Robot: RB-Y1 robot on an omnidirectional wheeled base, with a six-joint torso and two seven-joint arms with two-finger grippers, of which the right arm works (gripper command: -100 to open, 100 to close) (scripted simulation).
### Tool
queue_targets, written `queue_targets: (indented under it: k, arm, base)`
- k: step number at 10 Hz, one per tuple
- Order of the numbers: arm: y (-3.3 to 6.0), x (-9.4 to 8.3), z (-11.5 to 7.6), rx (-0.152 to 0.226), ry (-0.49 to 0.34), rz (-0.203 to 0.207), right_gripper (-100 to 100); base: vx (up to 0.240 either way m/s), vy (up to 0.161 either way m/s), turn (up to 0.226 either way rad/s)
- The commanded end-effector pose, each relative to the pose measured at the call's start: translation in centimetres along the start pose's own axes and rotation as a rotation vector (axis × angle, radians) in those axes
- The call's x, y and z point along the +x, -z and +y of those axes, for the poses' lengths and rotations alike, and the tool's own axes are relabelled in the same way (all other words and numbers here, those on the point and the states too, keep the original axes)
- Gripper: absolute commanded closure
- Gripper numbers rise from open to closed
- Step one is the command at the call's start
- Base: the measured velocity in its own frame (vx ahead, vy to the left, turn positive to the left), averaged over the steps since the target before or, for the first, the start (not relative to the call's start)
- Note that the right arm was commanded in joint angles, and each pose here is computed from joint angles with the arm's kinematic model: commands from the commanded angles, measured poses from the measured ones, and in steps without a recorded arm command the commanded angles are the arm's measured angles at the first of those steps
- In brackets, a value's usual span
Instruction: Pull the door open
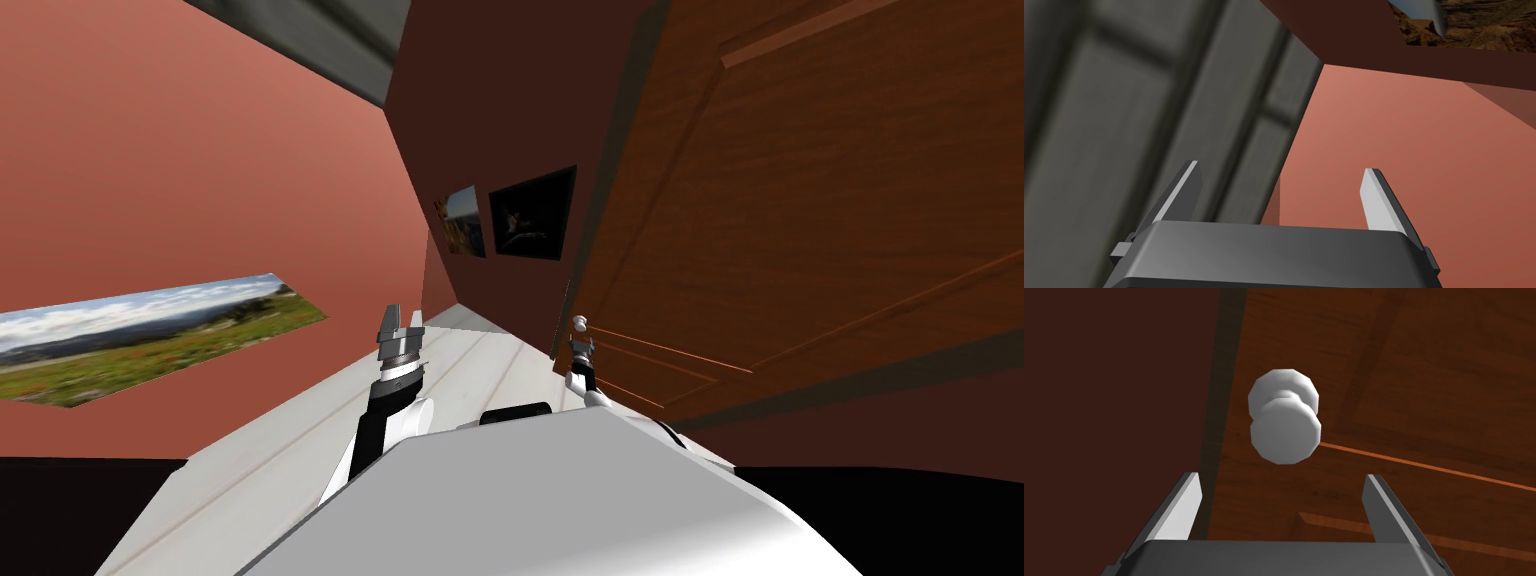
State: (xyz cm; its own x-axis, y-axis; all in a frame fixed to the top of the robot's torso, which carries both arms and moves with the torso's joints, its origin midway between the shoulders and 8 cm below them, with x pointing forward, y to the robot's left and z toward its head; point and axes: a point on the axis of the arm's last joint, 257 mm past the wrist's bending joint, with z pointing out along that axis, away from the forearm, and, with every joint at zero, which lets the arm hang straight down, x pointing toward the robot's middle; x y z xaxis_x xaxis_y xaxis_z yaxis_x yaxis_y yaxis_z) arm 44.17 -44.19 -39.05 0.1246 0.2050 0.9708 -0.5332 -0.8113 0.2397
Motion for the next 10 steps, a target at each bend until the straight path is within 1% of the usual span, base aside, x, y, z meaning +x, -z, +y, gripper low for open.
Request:
queue_targets:
  k: [1,4,7,8,9,10]
  arm:
    - [0.11,0.0,-0.2,-0.002,-0.043,-0.001,-100]
    - [0.26,0.2,-1.0,-0.009,-0.162,-0.006,-100]
    - [0.38,0.3,-1.6,-0.013,-0.24,-0.01,-100]
    - [0.37,0.2,-1.4,-0.013,-0.222,-0.009,-100]
    - [0.21,-0.3,0.0,-0.017,-0.227,-0.009,-100]
    - [0.21,-0.3,0.0,-0.017,-0.227,-0.009,-100]
  base:
    - [-0.054,0.0,0.015]
    - [-0.069,-0.002,0.029]
    - [-0.063,-0.006,0.021]
    - [-0.026,-0.005,0.004]
    - [0.066,-0.002,0.026]
    - [0.112,0.005,0.019]
